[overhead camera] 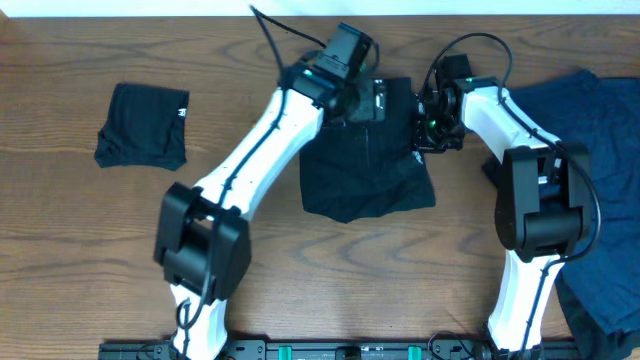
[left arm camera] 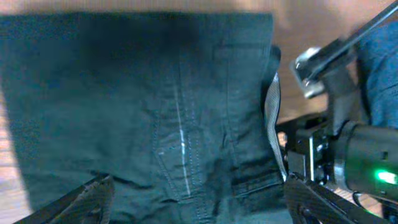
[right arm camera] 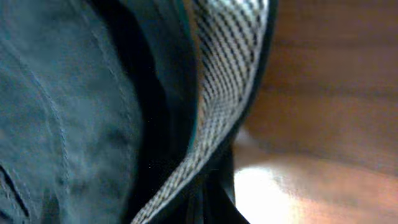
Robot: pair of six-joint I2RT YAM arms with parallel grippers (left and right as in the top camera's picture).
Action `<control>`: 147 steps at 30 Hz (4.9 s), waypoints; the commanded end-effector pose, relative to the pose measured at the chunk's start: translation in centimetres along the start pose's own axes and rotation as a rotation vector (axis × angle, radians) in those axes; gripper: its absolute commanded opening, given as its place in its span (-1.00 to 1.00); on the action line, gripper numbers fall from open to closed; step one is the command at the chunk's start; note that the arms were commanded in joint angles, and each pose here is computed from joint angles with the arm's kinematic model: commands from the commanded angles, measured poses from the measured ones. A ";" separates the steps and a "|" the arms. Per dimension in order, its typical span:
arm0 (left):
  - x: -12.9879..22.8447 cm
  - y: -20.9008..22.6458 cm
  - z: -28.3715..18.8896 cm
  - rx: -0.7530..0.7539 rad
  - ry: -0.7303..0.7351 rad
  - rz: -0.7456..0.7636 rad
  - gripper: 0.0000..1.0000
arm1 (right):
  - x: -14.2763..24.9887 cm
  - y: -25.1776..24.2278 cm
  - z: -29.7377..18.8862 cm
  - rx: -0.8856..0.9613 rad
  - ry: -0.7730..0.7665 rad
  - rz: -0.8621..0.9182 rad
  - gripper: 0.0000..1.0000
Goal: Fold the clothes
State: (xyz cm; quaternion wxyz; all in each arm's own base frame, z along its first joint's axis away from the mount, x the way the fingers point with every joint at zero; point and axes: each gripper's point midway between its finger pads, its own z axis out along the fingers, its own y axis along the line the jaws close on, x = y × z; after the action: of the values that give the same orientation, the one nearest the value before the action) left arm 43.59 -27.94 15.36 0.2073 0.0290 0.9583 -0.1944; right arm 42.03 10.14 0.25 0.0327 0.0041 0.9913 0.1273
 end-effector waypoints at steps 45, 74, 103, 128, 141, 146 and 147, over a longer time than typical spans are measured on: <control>-0.8 9.0 10.5 -0.196 0.009 0.097 -0.56 | 13.1 1.2 2.5 -0.063 0.312 0.010 -0.98; 3.3 -1.8 2.7 0.191 0.142 0.162 -0.88 | -7.1 5.1 -9.5 -0.173 -0.268 -0.163 -0.98; 13.2 -2.7 12.3 0.204 0.443 0.139 -0.88 | -11.3 1.5 0.6 -0.097 -0.279 -0.119 -0.88; 16.5 3.4 2.5 -0.144 0.592 0.111 -0.87 | -11.4 -3.7 -12.2 -0.080 -0.372 0.011 0.98; 17.3 10.7 5.2 -0.261 0.554 -0.137 -0.86 | -11.4 -3.6 -12.2 -0.080 -0.372 0.010 0.98; 16.8 13.6 4.7 -0.298 0.553 -0.200 -0.87 | -11.4 -3.6 -12.1 -0.080 -0.371 0.010 0.99; 16.5 14.4 4.7 -0.318 0.541 -0.204 -0.86 | -11.4 -3.6 -12.1 -0.080 -0.371 0.010 0.99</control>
State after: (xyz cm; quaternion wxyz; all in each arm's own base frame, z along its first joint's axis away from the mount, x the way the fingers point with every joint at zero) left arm 31.87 -19.28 0.59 -0.0736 -0.0227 0.9937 -0.0813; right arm 52.44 3.39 11.28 0.2091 0.0318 0.9636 0.1637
